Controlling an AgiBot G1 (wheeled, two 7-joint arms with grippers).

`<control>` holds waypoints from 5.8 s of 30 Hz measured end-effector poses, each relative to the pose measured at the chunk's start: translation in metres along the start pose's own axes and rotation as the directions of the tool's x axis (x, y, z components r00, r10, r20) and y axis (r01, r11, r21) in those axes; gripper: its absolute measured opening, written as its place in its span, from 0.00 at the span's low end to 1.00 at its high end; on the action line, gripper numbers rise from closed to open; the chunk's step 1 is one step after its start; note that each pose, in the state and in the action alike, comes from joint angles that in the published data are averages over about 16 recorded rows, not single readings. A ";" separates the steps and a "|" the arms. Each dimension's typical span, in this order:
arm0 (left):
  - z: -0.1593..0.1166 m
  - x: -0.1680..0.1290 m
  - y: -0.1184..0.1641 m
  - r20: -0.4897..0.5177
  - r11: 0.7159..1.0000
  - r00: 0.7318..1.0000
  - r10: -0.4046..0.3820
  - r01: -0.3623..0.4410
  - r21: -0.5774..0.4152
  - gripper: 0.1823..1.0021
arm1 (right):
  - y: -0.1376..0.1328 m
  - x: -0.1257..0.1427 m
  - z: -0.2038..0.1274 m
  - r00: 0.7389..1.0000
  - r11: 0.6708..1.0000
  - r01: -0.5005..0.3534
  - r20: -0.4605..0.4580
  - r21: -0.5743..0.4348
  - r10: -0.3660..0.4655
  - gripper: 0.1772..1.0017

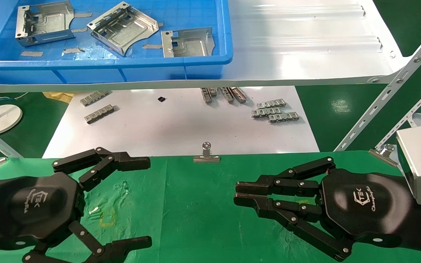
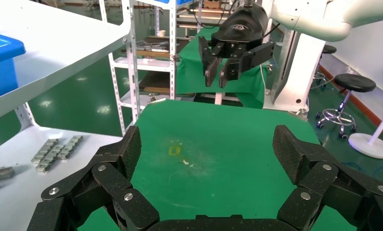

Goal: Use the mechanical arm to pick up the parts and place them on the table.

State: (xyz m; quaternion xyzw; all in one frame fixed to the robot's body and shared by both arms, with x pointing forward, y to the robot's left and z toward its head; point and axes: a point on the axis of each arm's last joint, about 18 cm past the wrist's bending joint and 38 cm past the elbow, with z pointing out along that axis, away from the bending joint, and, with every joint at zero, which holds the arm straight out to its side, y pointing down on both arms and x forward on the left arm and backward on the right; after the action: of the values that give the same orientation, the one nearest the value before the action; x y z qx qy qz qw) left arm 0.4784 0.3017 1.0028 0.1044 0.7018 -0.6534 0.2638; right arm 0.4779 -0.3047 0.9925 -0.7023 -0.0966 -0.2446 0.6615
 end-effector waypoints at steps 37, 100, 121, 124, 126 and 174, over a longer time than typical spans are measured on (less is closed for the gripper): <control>0.029 -0.259 -0.099 0.570 0.942 0.807 0.156 0.052 -0.331 0.99 | 0.000 0.000 0.000 1.000 1.000 0.000 0.000 0.000 0.000 0.02; -0.019 -0.173 -0.112 0.261 0.913 0.875 0.407 -0.381 -0.147 0.11 | 0.000 0.000 0.000 1.000 1.000 0.000 0.000 0.000 0.000 0.18; -0.061 -0.093 0.070 -0.099 0.730 0.841 0.532 -0.515 -0.449 0.10 | 0.000 0.000 0.000 1.000 1.000 0.000 0.000 0.000 0.000 0.74; -0.066 -0.095 0.095 -0.121 0.710 0.843 0.524 -0.511 -0.485 0.10 | 0.000 0.000 0.000 1.000 1.000 0.000 0.000 0.000 0.000 0.80; -0.069 -0.095 0.108 -0.127 0.703 0.847 0.516 -0.503 -0.502 0.10 | 0.000 0.000 0.000 1.000 1.000 0.000 0.000 0.000 0.000 0.84; -0.071 -0.089 0.144 0.289 0.959 0.945 0.154 -0.073 -0.274 0.68 | 0.000 0.000 0.000 1.000 1.000 0.000 0.000 0.000 0.000 1.00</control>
State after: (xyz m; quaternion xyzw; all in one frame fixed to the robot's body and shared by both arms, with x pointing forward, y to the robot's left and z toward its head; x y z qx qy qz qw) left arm 0.6067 0.4062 0.9243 0.0066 0.7245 -0.5476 0.4185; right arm 0.4780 -0.3048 0.9925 -0.7023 -0.0964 -0.2447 0.6616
